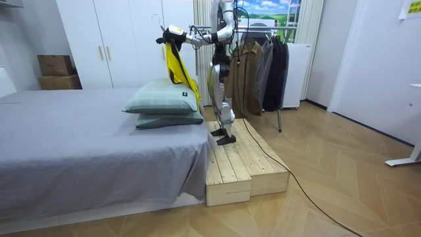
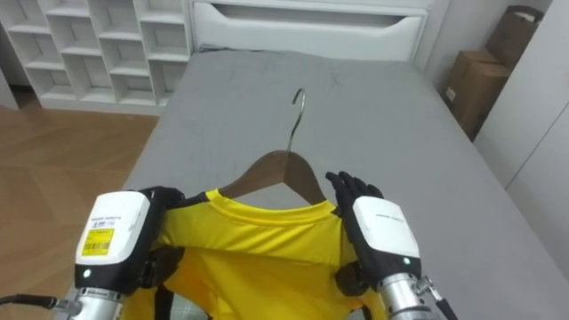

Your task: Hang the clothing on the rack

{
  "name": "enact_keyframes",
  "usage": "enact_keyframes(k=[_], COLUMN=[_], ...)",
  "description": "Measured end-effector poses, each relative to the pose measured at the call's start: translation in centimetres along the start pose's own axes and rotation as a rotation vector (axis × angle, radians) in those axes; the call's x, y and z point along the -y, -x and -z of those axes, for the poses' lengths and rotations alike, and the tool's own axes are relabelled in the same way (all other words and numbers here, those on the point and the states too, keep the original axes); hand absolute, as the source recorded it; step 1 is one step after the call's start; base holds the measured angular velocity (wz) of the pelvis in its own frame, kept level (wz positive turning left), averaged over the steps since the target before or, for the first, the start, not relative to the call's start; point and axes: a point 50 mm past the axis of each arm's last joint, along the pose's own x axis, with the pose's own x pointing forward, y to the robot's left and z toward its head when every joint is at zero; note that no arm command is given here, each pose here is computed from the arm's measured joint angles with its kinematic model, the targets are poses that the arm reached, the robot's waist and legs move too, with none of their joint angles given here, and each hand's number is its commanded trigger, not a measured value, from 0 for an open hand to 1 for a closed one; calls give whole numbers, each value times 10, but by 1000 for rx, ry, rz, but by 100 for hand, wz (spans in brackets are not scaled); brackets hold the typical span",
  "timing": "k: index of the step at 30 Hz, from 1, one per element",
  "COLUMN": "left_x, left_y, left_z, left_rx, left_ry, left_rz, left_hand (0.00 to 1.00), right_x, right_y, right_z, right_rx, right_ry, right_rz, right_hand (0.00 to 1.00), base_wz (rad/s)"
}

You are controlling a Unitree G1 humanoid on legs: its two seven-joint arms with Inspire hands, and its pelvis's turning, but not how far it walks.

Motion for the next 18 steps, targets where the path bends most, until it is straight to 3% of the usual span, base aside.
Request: enact_keyframes(k=[1,2,3,18], left_x=[0,0,0,2], left_y=[0,0,0,0], left_z=[0,0,0,-4], left_rx=[0,0,0,-6], left_ry=[0,0,0,21], left_rz=[0,-1,-1,-7], left_hand=[100,100,100,100], right_x=[0,-1,-1,5], right_y=[0,0,0,0], right_z=[1,3,5,14], right_rx=[-2,-9,-18,-65], right_ry=[-2,-9,-14,-55], right_rz=[0,-2,-3,35], right_hand=[87,97,100,100], base_wz=[0,0,0,0])
